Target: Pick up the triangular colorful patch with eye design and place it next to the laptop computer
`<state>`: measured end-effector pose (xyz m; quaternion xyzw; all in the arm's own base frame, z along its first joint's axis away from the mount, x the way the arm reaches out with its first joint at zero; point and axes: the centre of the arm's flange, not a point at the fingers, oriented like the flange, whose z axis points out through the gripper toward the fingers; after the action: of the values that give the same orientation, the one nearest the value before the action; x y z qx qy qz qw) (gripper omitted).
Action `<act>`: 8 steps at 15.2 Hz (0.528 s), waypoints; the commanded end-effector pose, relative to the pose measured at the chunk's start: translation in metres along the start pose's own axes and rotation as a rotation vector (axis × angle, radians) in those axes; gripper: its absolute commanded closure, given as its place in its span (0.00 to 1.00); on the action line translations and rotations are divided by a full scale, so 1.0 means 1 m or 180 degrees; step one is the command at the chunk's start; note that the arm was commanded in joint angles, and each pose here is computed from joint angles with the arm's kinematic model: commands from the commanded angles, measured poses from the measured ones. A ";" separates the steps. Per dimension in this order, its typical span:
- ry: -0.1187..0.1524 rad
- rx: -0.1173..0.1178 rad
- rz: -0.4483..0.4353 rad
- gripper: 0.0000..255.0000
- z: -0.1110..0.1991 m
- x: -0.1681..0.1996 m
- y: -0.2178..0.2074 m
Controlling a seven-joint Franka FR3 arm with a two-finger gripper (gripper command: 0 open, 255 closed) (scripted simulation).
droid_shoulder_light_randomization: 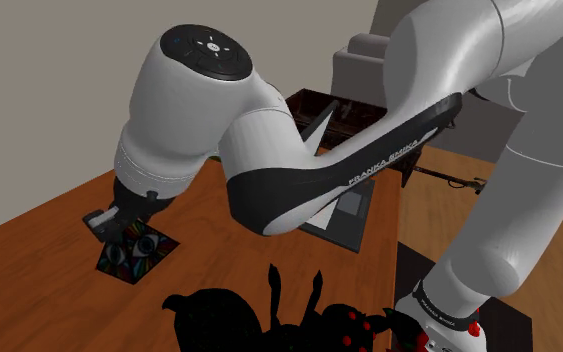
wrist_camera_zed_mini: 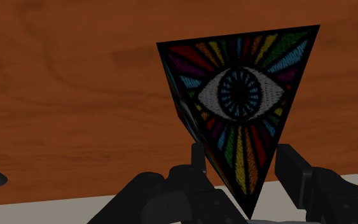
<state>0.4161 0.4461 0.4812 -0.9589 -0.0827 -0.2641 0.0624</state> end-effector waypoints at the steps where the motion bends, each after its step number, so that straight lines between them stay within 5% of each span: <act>1: 0.0000 0.0001 -0.0001 1.00 -0.011 0.004 -0.001; 8: 0.0000 0.0001 -0.0001 1.00 -0.042 0.023 -0.004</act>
<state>0.4140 0.4450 0.5235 -0.9589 -0.0829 -0.2642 0.0622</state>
